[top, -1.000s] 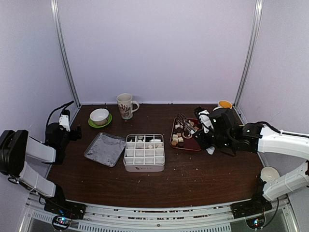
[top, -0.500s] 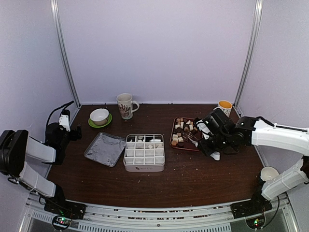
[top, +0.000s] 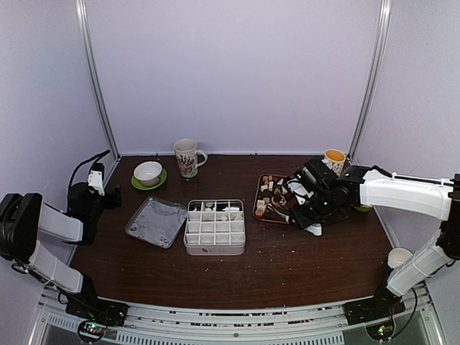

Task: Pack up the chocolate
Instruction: Pick up the fake chocolate from the plate.

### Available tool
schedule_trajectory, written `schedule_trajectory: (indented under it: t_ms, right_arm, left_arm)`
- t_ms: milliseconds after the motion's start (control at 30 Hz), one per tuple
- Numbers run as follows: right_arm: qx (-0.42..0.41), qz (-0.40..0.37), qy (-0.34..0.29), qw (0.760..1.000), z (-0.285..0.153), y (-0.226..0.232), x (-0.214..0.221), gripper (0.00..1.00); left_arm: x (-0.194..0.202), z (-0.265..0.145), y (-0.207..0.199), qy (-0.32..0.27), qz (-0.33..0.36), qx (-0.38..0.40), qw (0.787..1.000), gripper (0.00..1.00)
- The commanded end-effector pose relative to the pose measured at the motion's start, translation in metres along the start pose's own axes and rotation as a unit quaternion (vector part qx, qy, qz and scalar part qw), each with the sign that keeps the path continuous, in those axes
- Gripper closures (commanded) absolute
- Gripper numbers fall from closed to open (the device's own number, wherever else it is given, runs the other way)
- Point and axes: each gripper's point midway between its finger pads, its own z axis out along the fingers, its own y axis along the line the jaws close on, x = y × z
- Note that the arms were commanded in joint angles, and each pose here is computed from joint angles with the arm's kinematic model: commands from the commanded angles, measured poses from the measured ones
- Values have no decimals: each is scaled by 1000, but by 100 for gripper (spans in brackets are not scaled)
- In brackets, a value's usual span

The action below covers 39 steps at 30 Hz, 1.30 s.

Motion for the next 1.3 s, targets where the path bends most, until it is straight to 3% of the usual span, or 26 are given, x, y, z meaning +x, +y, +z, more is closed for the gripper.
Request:
schedule_trajectory:
  t_ms: [0, 933, 1267]
  right_arm:
    - [-4, 8, -5, 1000, -1, 2, -12, 60]
    - [31, 11, 19, 999, 27, -6, -23, 59]
    - [27, 16, -2, 1000, 23, -7, -35, 66]
  left_arm:
    - [-12, 4, 3, -19, 1, -3, 1000, 2]
    - [-13, 4, 4, -19, 0, -3, 1000, 2]
    - [-12, 4, 4, -18, 0, -3, 1000, 2]
